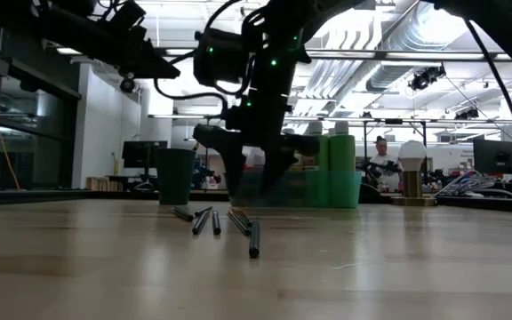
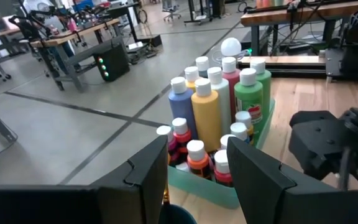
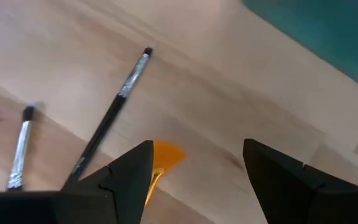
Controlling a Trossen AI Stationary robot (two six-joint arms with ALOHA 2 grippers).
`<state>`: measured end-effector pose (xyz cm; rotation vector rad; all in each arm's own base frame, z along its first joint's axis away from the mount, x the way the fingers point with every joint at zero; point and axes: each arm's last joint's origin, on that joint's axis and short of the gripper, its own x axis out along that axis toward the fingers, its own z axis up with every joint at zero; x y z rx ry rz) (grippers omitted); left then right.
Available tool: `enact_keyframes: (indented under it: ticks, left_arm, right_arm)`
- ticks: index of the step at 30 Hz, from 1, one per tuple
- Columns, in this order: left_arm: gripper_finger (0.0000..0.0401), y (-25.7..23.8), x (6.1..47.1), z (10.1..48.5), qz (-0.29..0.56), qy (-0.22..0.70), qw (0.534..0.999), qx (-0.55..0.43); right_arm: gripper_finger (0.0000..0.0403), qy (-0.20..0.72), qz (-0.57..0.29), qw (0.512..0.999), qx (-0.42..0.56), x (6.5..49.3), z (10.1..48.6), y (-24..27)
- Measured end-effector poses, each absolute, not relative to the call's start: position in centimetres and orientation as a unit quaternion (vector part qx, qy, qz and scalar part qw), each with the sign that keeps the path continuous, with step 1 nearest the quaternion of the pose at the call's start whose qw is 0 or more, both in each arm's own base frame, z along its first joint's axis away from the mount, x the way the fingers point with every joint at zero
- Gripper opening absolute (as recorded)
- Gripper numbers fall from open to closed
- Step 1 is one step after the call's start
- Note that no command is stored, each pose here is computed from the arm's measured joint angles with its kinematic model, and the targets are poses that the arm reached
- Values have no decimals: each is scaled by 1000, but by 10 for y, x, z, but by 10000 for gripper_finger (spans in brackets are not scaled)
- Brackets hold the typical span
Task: Pick & Place Paint Supplies
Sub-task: Put the gold black paint brush into the blue cup
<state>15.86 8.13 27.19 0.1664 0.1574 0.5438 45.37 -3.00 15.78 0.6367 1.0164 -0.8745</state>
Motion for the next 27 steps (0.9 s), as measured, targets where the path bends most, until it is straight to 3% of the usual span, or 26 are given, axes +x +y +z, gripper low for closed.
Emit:
enact_keyframes:
  ticks: [9, 27]
  left_arm:
    - [161, 81, 159, 272, 268, 77, 957, 82]
    - [161, 81, 159, 271, 266, 84, 956, 87]
  right_arm:
    - [243, 442, -382, 758, 289, 462, 153, -15]
    - [227, 452, -405, 742, 285, 464, 129, -9]
